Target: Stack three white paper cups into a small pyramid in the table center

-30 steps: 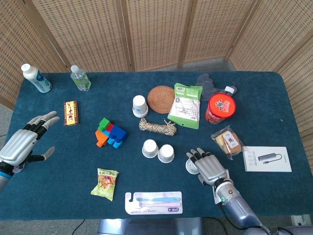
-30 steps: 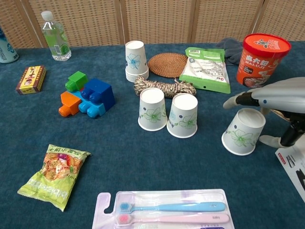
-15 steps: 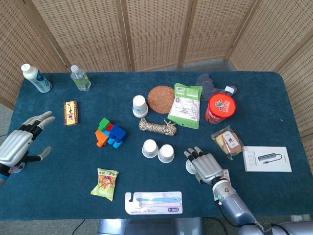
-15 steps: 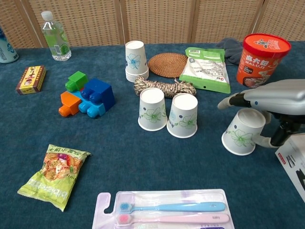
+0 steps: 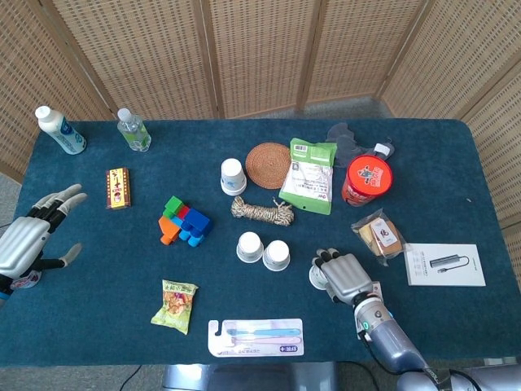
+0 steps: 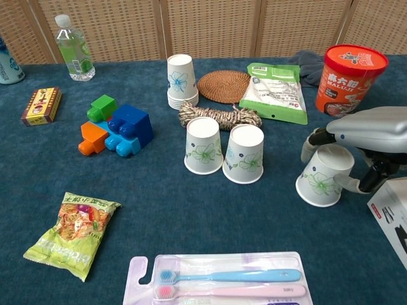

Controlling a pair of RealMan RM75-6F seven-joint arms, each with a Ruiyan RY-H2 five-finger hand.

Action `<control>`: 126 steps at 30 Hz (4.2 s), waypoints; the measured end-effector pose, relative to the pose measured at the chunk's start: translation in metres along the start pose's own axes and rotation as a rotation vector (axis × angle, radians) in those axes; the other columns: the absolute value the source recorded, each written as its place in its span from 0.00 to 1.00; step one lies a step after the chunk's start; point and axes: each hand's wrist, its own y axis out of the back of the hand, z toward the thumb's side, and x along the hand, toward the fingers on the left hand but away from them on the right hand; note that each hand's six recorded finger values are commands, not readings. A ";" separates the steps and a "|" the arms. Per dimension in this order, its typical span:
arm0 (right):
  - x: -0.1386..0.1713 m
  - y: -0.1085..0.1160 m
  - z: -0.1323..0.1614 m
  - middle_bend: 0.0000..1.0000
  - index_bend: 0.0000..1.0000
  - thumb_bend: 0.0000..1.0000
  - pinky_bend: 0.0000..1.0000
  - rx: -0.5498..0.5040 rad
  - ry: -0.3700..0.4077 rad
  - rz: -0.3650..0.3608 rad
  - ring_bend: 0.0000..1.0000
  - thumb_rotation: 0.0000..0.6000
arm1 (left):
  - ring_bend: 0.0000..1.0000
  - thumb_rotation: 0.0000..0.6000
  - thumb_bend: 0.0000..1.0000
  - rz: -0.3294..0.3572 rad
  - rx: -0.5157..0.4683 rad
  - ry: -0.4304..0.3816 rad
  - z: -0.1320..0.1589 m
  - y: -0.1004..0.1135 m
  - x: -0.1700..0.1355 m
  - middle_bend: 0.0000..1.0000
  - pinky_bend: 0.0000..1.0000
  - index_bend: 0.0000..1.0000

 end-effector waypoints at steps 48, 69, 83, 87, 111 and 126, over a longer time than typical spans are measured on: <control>0.022 0.085 0.004 0.26 0.30 0.56 0.68 0.022 0.090 -0.088 0.30 1.00 | 0.00 1.00 0.45 0.012 0.025 0.000 0.007 0.009 -0.003 0.00 0.10 0.00; 0.003 0.126 0.059 0.26 0.31 0.56 0.68 0.062 0.244 -0.067 0.31 1.00 | 0.00 1.00 0.45 0.021 0.025 0.015 0.002 0.012 -0.009 0.00 0.10 0.00; -0.024 0.137 0.087 0.27 0.31 0.55 0.68 0.088 0.270 -0.040 0.31 1.00 | 0.00 1.00 0.45 0.026 0.011 0.032 -0.008 0.011 -0.013 0.00 0.10 0.00; -0.029 0.140 0.095 0.26 0.31 0.55 0.68 0.098 0.278 -0.039 0.31 1.00 | 0.00 1.00 0.45 0.024 0.008 0.035 -0.010 0.010 -0.014 0.00 0.10 0.00; -0.053 0.145 0.114 0.27 0.30 0.54 0.68 0.120 0.279 -0.010 0.31 1.00 | 0.00 1.00 0.45 0.027 -0.002 0.060 -0.020 0.010 -0.019 0.00 0.10 0.00; -0.057 0.145 0.113 0.25 0.28 0.53 0.68 0.118 0.270 -0.006 0.29 1.00 | 0.00 1.00 0.45 0.023 -0.006 0.062 -0.022 0.008 -0.019 0.00 0.10 0.00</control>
